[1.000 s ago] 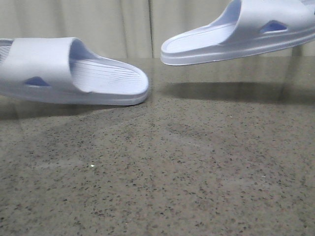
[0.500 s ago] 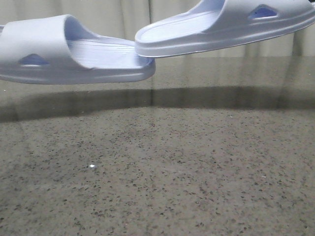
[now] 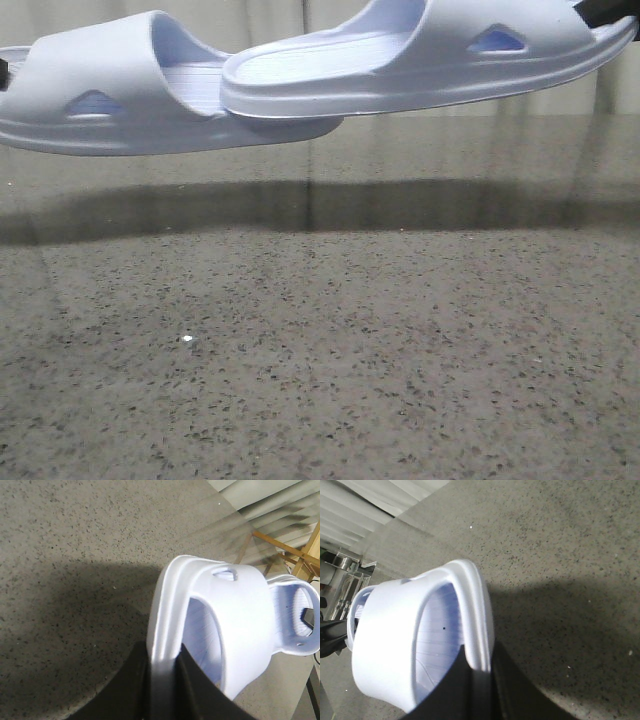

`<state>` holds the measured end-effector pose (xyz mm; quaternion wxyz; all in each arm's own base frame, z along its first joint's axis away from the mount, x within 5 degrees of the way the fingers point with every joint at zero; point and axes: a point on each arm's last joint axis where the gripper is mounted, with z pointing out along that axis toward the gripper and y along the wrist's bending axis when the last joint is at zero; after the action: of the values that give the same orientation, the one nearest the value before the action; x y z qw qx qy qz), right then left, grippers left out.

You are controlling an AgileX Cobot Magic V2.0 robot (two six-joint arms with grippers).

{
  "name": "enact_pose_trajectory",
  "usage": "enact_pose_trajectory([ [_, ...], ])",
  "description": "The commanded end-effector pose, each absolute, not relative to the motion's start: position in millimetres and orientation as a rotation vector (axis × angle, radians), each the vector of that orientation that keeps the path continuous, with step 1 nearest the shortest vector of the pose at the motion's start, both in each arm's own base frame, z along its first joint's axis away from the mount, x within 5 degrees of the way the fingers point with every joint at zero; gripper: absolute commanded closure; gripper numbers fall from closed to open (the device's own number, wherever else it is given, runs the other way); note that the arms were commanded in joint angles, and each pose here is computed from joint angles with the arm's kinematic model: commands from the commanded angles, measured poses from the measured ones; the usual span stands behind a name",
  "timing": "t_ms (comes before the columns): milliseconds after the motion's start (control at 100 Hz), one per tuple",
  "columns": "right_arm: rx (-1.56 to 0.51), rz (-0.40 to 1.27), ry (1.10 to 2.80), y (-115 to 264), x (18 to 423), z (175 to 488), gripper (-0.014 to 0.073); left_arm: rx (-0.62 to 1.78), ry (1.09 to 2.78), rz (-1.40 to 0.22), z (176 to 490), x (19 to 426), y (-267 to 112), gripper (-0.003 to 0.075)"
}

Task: Insert blue slippers together front up
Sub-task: 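Slide the right gripper's slipper onto the left gripper's slipper, nesting them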

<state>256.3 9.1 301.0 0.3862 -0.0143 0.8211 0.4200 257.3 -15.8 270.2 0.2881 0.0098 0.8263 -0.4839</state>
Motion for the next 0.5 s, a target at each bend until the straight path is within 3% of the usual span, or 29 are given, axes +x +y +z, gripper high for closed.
enact_pose_trajectory([
  [0,-0.072,1.061,1.986,11,258,320,0.0695,0.097,2.092,-1.426,293,254,-26,0.0705],
  [490,-0.1,1.03,1.974,11,260,319,0.0695,0.318,2.122,-1.466,314,257,-65,0.0705],
])
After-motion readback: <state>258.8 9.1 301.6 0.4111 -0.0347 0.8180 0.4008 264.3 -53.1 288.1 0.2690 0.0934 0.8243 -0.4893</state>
